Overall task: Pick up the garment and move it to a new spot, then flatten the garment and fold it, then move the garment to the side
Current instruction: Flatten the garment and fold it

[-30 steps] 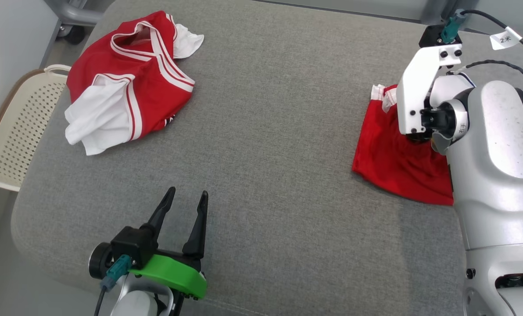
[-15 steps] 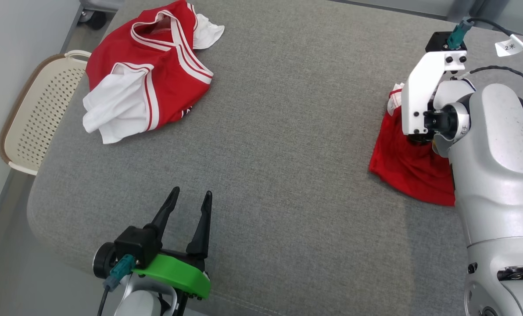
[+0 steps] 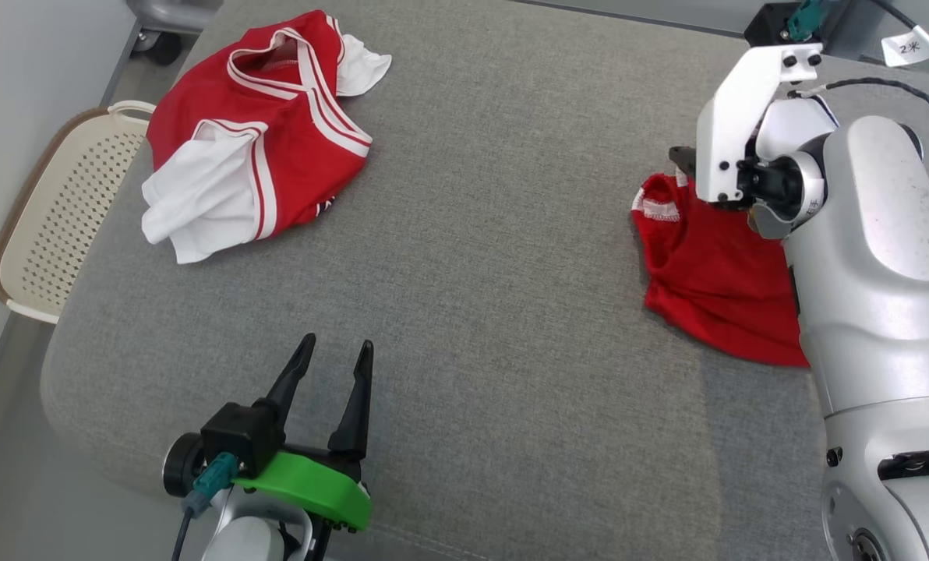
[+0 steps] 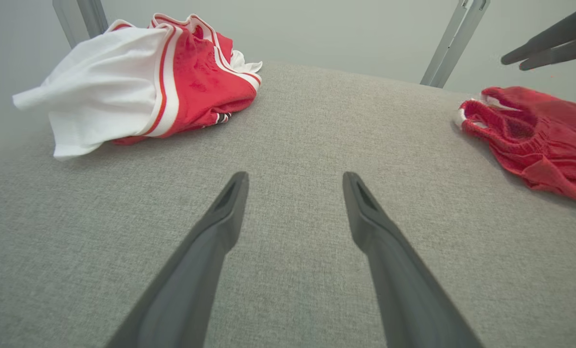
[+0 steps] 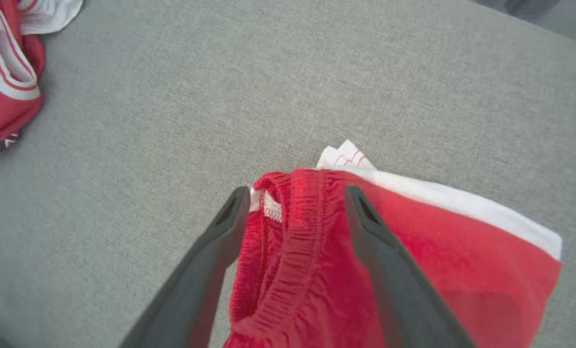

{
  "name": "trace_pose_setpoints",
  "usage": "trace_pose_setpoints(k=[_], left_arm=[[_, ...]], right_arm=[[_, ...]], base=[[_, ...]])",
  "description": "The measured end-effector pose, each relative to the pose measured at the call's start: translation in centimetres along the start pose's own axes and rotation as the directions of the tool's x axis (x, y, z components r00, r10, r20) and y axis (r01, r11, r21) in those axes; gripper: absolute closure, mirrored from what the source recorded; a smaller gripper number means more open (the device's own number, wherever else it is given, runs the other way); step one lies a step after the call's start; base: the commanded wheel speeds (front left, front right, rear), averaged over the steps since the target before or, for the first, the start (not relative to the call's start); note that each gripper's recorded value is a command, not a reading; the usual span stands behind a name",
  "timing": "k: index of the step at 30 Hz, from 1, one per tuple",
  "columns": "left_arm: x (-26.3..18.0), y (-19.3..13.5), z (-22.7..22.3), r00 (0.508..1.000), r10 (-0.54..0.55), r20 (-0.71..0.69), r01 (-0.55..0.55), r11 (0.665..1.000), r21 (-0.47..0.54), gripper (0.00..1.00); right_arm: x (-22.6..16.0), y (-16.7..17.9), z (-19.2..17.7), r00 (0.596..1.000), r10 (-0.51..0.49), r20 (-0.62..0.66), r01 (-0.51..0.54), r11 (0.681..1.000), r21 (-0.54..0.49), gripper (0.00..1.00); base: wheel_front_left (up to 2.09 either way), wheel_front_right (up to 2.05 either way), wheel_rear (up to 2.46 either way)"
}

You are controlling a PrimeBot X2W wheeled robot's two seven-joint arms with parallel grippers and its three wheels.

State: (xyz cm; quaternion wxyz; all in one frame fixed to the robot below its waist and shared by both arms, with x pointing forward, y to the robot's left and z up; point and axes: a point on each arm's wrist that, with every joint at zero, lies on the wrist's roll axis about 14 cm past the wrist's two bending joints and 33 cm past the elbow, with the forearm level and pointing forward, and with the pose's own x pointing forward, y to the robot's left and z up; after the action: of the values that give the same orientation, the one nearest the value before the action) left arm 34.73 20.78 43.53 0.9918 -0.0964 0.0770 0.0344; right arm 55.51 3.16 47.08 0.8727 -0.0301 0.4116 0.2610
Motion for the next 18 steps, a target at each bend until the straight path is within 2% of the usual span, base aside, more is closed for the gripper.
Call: trace_pose_setpoints(k=[6, 14, 18], left_arm=[[0.1, -0.4, 0.3, 1.000, -0.020, 0.010, 0.020, 1.000, 0.004, 0.00], [0.4, -1.7, 0.8, 0.997, -0.070, 0.028, 0.069, 0.998, 0.012, 0.00], [0.5, -2.1, 1.0, 0.996, -0.083, 0.034, 0.082, 0.997, 0.012, 0.00]], right_arm=[[-1.6, -0.2, 0.5, 0.999, -0.016, 0.046, 0.017, 1.000, -0.020, 0.00], [-4.7, -4.1, 0.0, 0.972, -0.142, 0.185, 0.150, 0.988, -0.030, 0.00], [-5.4, -6.6, -3.7, 0.969, -0.202, 0.139, 0.201, 0.979, 0.020, 0.00]], base=[[0.00, 0.00, 0.00], [0.00, 0.00, 0.00], [0.00, 0.00, 0.00]])
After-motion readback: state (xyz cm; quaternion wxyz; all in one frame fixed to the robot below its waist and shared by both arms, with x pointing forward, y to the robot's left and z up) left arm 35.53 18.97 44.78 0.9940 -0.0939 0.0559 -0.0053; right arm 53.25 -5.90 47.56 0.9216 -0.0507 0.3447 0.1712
